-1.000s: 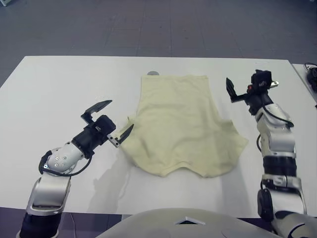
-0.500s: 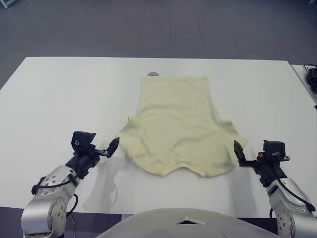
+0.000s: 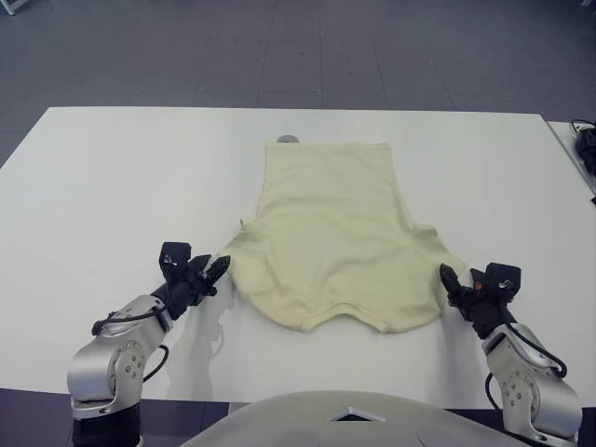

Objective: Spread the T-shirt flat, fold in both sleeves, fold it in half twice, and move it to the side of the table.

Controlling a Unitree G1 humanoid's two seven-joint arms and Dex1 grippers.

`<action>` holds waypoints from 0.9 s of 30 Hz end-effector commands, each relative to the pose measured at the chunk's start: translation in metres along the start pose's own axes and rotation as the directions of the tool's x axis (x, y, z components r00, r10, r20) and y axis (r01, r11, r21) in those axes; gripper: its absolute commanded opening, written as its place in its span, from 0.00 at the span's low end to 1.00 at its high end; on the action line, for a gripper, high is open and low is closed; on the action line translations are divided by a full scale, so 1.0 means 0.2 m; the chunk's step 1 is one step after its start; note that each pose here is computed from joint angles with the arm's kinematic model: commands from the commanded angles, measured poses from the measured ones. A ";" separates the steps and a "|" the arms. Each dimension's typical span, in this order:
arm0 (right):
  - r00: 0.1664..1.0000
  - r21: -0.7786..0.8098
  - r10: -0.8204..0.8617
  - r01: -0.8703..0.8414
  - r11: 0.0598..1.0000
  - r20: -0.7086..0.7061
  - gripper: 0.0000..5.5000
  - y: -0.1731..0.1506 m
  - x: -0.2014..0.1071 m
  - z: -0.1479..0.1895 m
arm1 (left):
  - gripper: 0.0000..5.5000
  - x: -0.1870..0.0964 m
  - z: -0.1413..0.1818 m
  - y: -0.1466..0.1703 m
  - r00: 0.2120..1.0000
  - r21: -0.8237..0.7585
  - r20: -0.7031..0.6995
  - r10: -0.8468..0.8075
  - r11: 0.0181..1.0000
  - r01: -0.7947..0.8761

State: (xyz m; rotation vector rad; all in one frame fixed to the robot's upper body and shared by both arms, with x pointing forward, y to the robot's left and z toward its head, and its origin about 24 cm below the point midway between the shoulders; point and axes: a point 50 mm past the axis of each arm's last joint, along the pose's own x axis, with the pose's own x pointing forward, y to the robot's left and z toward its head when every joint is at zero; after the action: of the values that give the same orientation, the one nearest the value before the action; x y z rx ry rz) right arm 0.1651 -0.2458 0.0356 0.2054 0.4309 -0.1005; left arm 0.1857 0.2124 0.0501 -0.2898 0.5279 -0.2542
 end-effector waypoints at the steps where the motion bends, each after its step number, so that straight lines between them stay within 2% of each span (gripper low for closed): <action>1: 0.998 0.066 -0.019 0.023 0.998 -0.061 0.43 -0.02 0.00 -0.05 | 0.27 0.01 0.01 0.00 1.000 -0.055 0.004 -0.011 0.998 0.011; 5: 0.998 0.077 -0.011 0.016 0.997 -0.064 0.29 -0.02 -0.02 -0.05 | 0.13 0.01 0.03 -0.02 0.999 -0.055 0.008 -0.037 0.998 0.037; 10: 0.999 0.077 -0.016 0.019 0.997 -0.043 0.17 -0.02 -0.03 -0.01 | 0.00 0.01 0.05 -0.03 0.999 -0.054 0.018 -0.043 0.998 0.044; 15: 1.000 0.081 -0.020 0.020 0.996 -0.004 0.01 -0.02 -0.05 0.03 | 0.00 -0.01 0.07 -0.01 0.999 -0.041 0.029 -0.038 0.998 0.039; 19: 0.999 0.075 0.018 -0.021 0.997 0.042 0.00 0.01 -0.08 0.09 | 0.00 -0.06 0.15 -0.01 0.995 0.006 0.082 -0.055 0.998 0.055; 23: 0.993 0.149 0.100 -0.107 0.983 0.056 0.00 0.11 -0.11 0.13 | 0.00 -0.09 0.21 -0.10 0.978 0.057 0.090 -0.187 0.982 0.183; 27: 0.970 0.105 0.238 -0.243 0.964 0.054 0.00 0.22 -0.14 0.20 | 0.00 -0.10 0.27 -0.22 0.937 0.139 0.051 -0.345 0.932 0.336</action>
State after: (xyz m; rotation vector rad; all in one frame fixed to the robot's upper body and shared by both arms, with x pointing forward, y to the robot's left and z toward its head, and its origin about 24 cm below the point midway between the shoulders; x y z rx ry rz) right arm 0.1586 -0.2194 0.0790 0.3793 0.3649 0.0381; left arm 0.1885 0.1988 0.1075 -0.2972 0.3941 -0.5227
